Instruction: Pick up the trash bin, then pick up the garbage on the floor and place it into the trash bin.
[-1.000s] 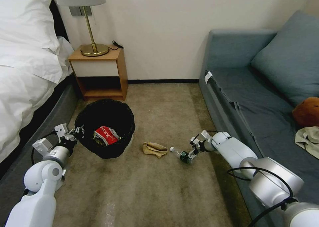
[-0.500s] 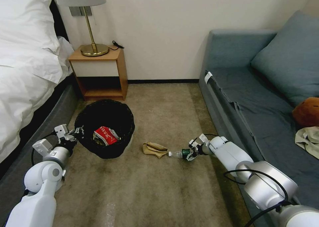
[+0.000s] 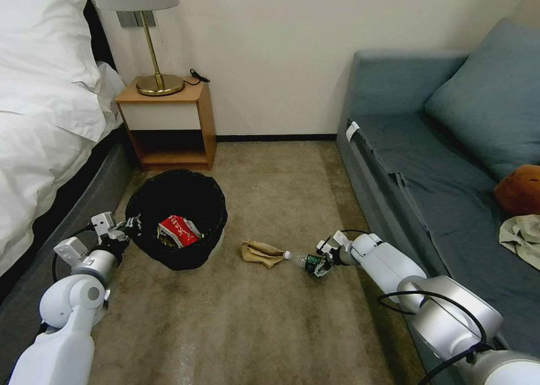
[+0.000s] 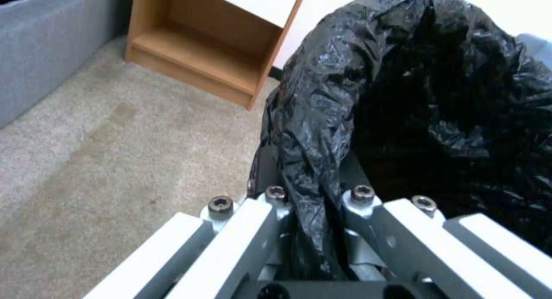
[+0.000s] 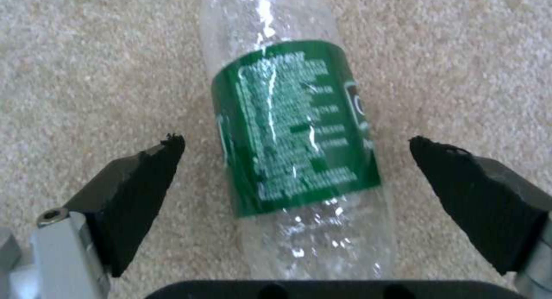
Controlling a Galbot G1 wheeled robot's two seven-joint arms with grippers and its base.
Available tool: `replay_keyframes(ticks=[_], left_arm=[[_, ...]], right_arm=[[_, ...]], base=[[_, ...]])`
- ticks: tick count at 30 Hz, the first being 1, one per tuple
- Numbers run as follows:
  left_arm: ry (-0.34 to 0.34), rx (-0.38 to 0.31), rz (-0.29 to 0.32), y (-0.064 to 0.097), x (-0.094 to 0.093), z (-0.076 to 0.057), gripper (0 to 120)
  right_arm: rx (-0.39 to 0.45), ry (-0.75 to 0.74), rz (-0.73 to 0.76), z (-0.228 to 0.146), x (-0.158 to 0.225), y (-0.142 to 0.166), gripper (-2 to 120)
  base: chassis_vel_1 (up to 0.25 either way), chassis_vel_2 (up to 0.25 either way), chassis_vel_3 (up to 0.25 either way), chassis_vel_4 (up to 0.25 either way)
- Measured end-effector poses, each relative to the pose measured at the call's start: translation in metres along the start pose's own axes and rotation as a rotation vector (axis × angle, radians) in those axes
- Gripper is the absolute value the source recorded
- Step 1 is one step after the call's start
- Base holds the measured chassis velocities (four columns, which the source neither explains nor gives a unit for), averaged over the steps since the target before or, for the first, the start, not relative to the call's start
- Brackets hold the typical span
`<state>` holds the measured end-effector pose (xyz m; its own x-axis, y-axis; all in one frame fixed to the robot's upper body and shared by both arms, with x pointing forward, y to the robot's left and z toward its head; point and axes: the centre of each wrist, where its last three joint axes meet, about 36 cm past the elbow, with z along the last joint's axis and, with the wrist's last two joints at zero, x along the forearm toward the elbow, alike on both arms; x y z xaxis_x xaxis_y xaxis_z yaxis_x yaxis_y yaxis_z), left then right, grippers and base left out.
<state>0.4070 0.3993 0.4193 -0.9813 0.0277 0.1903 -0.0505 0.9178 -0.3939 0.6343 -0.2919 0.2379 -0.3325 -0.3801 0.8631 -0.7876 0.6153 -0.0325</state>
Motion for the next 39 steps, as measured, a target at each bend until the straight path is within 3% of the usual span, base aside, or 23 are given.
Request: replay_keyframes(ticks=[8, 14, 16, 19, 22, 31, 36, 38, 39], left_arm=[[0.001, 0.003, -0.005, 0.003, 0.0, 0.0, 3], [0.002, 0.003, -0.004, 0.004, -0.001, 0.001, 3], [0.005, 0.005, -0.001, 0.003, -0.002, 0.002, 3], [0.006, 0.005, 0.001, 0.002, -0.002, 0.003, 3], [0.009, 0.004, 0.006, -0.001, -0.003, 0.005, 3], [0.014, -0.003, 0.003, -0.001, -0.004, 0.007, 3], [0.031, -0.018, 0.003, -0.003, -0.006, 0.01, 3], [0.034, -0.025, 0.001, -0.006, -0.008, 0.009, 3], [0.034, -0.025, 0.001, -0.006, -0.008, 0.009, 3]], right_arm=[[0.016, 0.017, -0.004, 0.0, -0.011, 0.013, 97], [0.018, 0.016, -0.005, 0.002, -0.011, 0.013, 76], [0.017, 0.01, -0.004, 0.001, -0.009, 0.011, 62], [0.017, 0.008, -0.004, 0.001, -0.008, 0.01, 57], [0.018, 0.004, -0.005, 0.001, -0.006, 0.008, 41], [0.014, -0.029, -0.004, 0.005, 0.0, 0.007, 22], [0.012, -0.086, 0.054, 0.005, 0.034, -0.015, 22], [-0.015, -0.14, 0.134, 0.011, 0.079, -0.045, 22], [-0.015, -0.14, 0.134, 0.011, 0.079, -0.045, 22]], base=[[0.0, 0.0, 0.0, 0.0], [0.0, 0.0, 0.0, 0.0], [0.0, 0.0, 0.0, 0.0], [0.0, 0.0, 0.0, 0.0], [0.0, 0.0, 0.0, 0.0], [0.0, 0.0, 0.0, 0.0], [0.0, 0.0, 0.0, 0.0], [0.0, 0.0, 0.0, 0.0], [0.0, 0.0, 0.0, 0.0]])
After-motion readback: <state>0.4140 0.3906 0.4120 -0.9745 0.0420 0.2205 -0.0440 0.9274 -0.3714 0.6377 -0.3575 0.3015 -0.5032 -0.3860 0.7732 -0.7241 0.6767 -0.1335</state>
